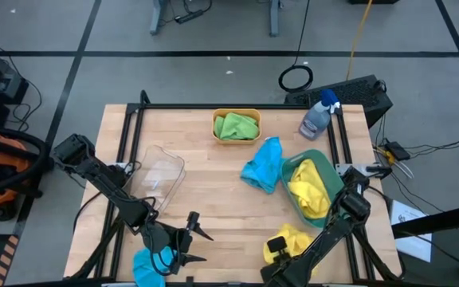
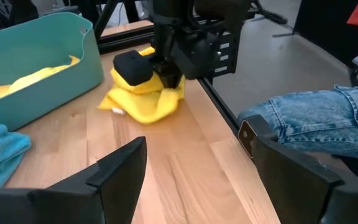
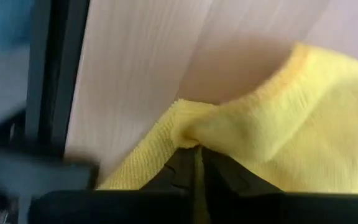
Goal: Sort microfiber towel by color & place in baskets
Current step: Put the yellow microfiber cloth into the green bin
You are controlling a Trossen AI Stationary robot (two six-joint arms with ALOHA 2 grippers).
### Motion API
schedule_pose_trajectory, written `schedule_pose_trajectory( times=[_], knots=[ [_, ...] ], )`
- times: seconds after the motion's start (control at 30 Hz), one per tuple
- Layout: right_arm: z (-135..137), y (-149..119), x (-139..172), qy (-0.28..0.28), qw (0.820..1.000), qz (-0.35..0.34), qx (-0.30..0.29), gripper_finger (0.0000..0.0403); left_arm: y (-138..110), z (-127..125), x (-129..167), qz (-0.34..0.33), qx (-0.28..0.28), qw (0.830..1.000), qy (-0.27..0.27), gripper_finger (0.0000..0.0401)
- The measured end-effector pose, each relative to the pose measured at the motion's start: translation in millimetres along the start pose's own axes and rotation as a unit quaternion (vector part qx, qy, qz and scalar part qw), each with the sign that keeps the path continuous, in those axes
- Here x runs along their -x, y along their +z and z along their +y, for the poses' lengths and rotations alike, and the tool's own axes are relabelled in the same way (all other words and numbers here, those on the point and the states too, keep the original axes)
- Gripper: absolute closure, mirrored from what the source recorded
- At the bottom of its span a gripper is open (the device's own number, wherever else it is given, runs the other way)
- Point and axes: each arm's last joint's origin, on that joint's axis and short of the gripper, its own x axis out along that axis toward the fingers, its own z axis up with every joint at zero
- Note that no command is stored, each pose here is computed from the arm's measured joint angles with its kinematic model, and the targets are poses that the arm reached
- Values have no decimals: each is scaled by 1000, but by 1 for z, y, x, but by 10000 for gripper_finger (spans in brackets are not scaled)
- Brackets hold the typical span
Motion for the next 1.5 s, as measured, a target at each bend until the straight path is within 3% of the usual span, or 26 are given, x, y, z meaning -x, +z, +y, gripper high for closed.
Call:
schedule_pose_trajectory(
  times=[0.17,0.47,0.6,0.77,0.9,1.07,1.27,1.4,1.5],
  knots=[
    [0,6,37,-14,1000,-24,-10,398,0,0,0,1,-4,1000,0,104],
    [-9,9,108,-125,983,-133,-26,400,2,7,-2,-5,-21,1000,10,104],
    [-17,9,139,-205,956,-208,-14,401,6,14,-5,-20,-22,999,23,104],
    [-28,3,167,-310,904,-293,-19,402,14,19,-6,-59,-44,997,31,104],
    [-37,-7,184,-376,868,-324,-35,402,24,16,-4,-80,-79,993,33,104],
    [-51,-20,203,-414,844,-338,-50,403,39,7,3,-91,-124,987,54,104],
    [-70,-31,224,-408,843,-345,-65,403,43,-2,11,-64,-152,982,92,104],
    [-87,-38,236,-389,857,-334,-58,403,42,-5,12,-60,-162,980,94,104],
    [-104,-48,249,-338,881,-326,-62,403,40,-4,12,-53,-158,982,93,104]
  ],
)
